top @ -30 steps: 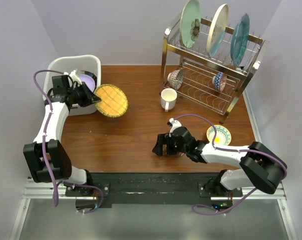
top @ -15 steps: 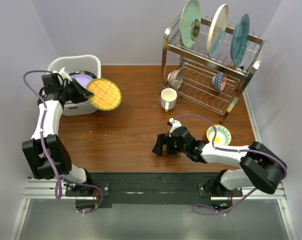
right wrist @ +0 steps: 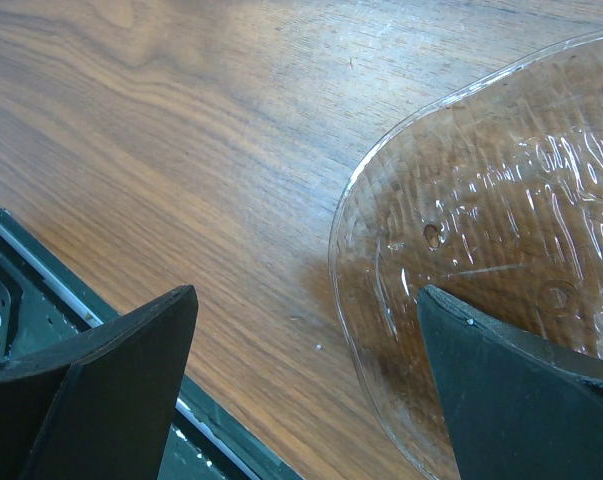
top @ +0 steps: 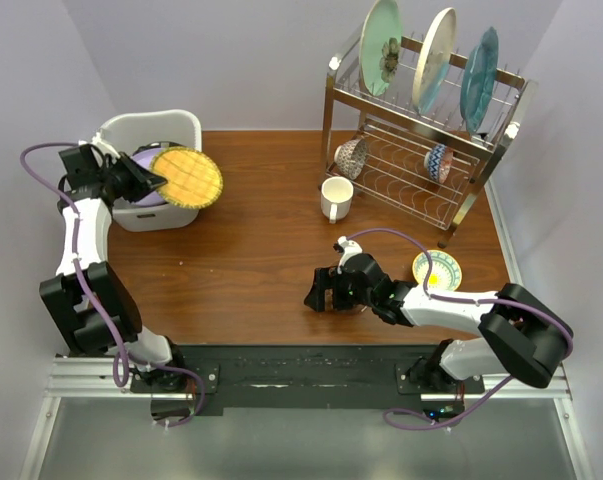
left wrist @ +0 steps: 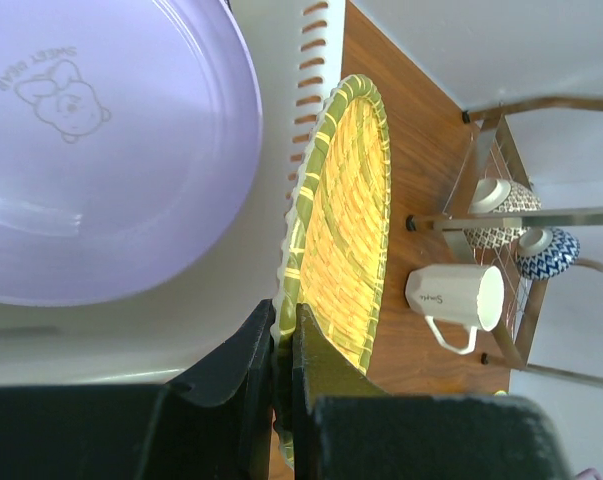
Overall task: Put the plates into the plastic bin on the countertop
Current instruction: Place the plate in the plastic bin.
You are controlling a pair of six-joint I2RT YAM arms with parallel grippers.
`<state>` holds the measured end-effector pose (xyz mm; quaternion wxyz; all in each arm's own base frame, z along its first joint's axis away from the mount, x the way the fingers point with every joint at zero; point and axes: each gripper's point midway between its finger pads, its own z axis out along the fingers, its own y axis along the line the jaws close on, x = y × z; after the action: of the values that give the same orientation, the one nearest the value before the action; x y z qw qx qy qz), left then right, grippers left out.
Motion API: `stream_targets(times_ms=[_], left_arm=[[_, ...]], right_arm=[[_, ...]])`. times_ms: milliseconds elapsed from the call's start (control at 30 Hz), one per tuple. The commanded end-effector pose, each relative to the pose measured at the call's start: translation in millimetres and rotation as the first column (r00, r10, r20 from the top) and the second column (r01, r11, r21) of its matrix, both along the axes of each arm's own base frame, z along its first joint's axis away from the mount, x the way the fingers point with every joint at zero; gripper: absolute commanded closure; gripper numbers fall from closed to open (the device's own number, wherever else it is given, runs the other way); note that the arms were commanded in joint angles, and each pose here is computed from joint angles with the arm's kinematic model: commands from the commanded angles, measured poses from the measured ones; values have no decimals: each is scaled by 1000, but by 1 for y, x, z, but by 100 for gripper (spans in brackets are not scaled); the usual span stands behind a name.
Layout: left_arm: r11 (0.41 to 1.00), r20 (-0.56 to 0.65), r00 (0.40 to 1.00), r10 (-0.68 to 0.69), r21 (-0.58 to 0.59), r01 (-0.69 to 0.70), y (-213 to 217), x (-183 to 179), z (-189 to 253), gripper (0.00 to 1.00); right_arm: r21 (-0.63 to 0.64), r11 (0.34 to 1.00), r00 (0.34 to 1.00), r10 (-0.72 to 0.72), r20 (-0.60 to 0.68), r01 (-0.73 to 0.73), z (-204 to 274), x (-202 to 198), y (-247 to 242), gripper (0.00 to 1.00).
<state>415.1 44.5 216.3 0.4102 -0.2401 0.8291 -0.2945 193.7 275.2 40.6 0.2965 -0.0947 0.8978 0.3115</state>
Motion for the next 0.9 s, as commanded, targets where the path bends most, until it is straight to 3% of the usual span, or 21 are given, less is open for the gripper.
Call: stream_targets(times_ms=[0, 600, 867], left_arm=[[1000, 113, 993, 21, -5, -20, 12, 13, 34, 100], [987, 107, 982, 155, -50, -151, 60, 17, 24, 100], [972, 127, 969, 213, -132, -196, 78, 19, 18, 100]], right_arm=[[-21, 1000, 1000, 10, 11, -10, 0, 1, 0, 4], [-25, 1000, 1000, 12, 9, -12, -1, 1, 0, 4], [-32, 999, 1000, 10, 6, -9, -3, 1, -1, 4]])
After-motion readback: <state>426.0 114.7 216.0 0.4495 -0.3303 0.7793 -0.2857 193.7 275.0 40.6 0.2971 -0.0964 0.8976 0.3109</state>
